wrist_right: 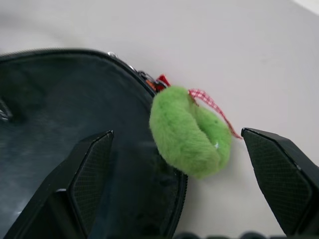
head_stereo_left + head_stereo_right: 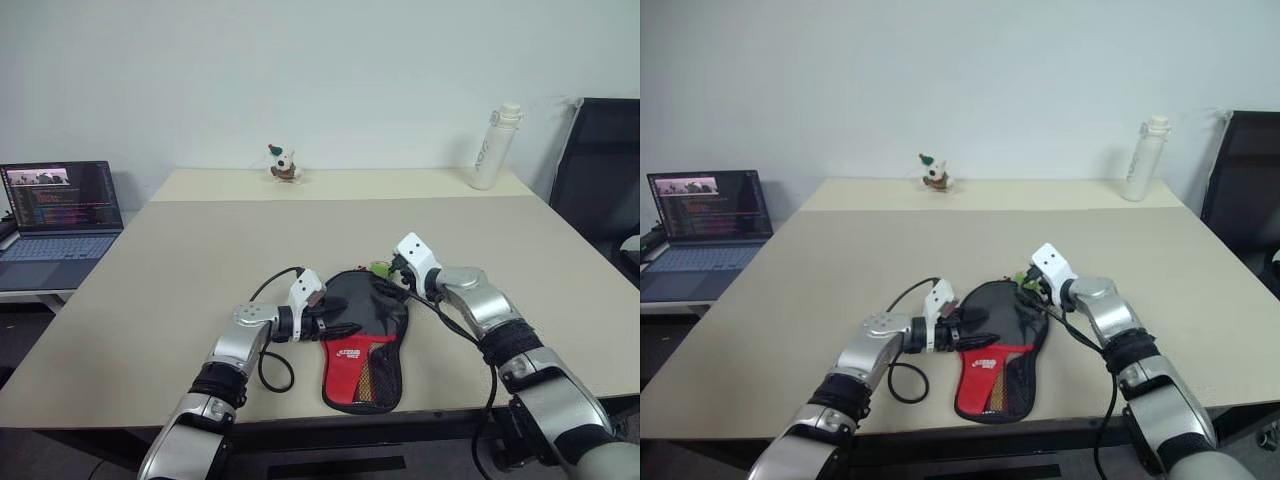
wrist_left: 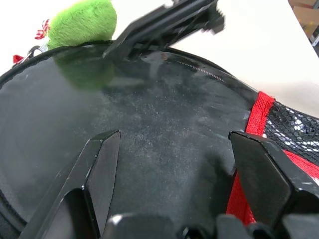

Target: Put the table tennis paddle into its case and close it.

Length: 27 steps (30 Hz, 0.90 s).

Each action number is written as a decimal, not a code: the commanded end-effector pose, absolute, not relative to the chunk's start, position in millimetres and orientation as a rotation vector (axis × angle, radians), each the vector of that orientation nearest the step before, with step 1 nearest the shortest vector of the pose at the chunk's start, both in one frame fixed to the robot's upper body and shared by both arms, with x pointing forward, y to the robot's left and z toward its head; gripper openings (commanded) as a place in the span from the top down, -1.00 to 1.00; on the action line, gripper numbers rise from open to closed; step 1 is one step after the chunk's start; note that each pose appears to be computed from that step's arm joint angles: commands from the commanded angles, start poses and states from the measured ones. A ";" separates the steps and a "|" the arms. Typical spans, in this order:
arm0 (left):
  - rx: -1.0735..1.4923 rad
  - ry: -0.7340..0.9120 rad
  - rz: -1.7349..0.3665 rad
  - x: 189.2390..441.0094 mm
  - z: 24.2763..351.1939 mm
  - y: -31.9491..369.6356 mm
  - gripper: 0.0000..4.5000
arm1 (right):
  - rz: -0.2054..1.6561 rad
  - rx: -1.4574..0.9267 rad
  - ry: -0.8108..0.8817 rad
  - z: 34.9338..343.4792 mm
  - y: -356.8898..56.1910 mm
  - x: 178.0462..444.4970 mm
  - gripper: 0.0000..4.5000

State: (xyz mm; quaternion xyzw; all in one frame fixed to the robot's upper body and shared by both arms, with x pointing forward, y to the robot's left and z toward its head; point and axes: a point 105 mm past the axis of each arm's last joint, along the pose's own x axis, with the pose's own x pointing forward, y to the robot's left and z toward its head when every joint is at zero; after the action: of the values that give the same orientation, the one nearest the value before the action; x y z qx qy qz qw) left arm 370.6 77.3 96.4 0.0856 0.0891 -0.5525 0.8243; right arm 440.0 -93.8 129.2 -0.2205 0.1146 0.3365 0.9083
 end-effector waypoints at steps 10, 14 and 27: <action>0.235 0.138 -1.176 374.9 105.5 70.8 -0.70 | 0.621 -0.433 0.156 149.7 -92.7 456.0 0.50; 0.278 0.140 -1.157 386.3 104.2 67.2 -0.70 | 0.621 -0.426 0.161 149.5 -92.7 456.2 0.99; 0.330 0.270 -1.155 386.4 61.2 70.5 -0.70 | 0.640 -0.266 0.166 163.0 -82.2 455.6 0.99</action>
State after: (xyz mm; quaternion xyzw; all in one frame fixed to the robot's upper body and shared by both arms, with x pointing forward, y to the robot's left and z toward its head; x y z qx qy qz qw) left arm 393.9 68.5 89.3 0.1469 0.0775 -0.5427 0.8234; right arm 451.3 -89.4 130.2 -0.1490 0.1241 0.3067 0.9318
